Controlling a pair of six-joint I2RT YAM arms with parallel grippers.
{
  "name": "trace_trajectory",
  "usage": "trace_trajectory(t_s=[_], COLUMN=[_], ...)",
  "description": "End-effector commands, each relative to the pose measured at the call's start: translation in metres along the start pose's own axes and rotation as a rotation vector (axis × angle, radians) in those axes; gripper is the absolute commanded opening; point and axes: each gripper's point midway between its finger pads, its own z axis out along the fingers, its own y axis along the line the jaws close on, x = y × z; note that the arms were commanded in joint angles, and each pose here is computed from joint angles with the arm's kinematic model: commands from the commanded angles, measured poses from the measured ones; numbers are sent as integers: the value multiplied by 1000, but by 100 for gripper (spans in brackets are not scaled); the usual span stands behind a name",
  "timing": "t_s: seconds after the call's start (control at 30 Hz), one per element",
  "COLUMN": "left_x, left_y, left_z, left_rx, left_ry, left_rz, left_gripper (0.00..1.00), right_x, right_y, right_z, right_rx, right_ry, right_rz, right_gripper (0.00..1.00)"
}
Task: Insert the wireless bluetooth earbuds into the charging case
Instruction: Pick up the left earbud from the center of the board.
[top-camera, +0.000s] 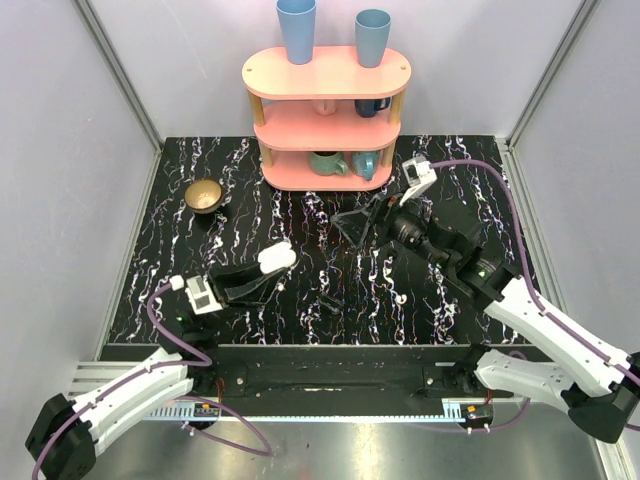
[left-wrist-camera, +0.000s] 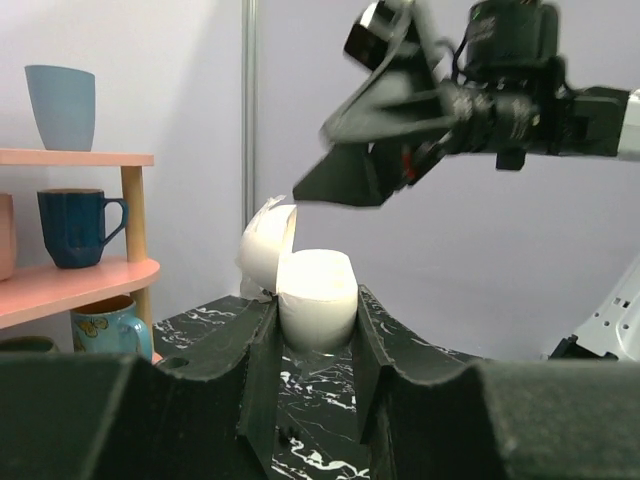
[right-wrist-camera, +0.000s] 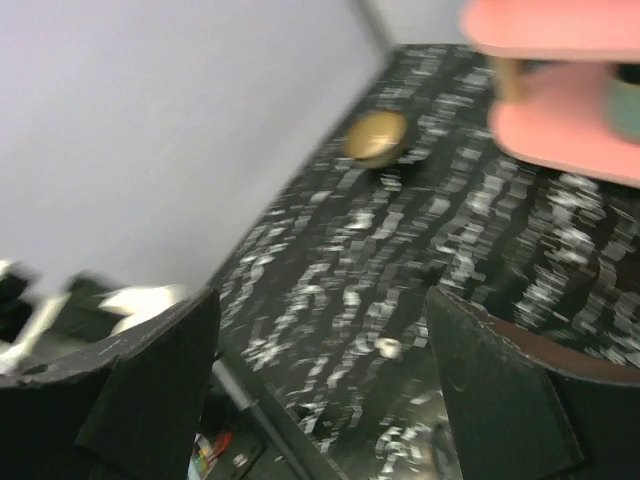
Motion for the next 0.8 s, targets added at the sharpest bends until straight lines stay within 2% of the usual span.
trace_trajectory(t_s=[0.0, 0.07, 0.3, 0.4, 0.53, 0.57, 0.77], left_x=[-17, -21, -22, -21, -21, -22, -20], left_y=[0, -2, -4, -6, -7, -6, -6], left_z=[2, 1, 2, 4, 5, 5, 4], left_rx=[-5, 5, 16, 28, 33, 31, 28], left_ry=[-51, -59, -51, -39, -38, -41, -39], left_rz=[48, 52, 65, 68, 67, 68, 60], left_gripper=[0, 0, 0, 0, 0, 0, 0], right_x=[50, 77, 133, 151, 174, 181, 202], right_y=[-118, -150, -178, -190, -201, -204, -220], right_z=[-25, -46, -93, -110, -127, -131, -145], right_rx=[470, 565, 699, 770, 846, 865, 944], right_ry=[90, 110, 56, 40, 36, 35, 7], right_rz=[134, 214, 487, 555, 634, 662, 709], right_gripper=[87, 84, 67, 61, 59, 55, 52])
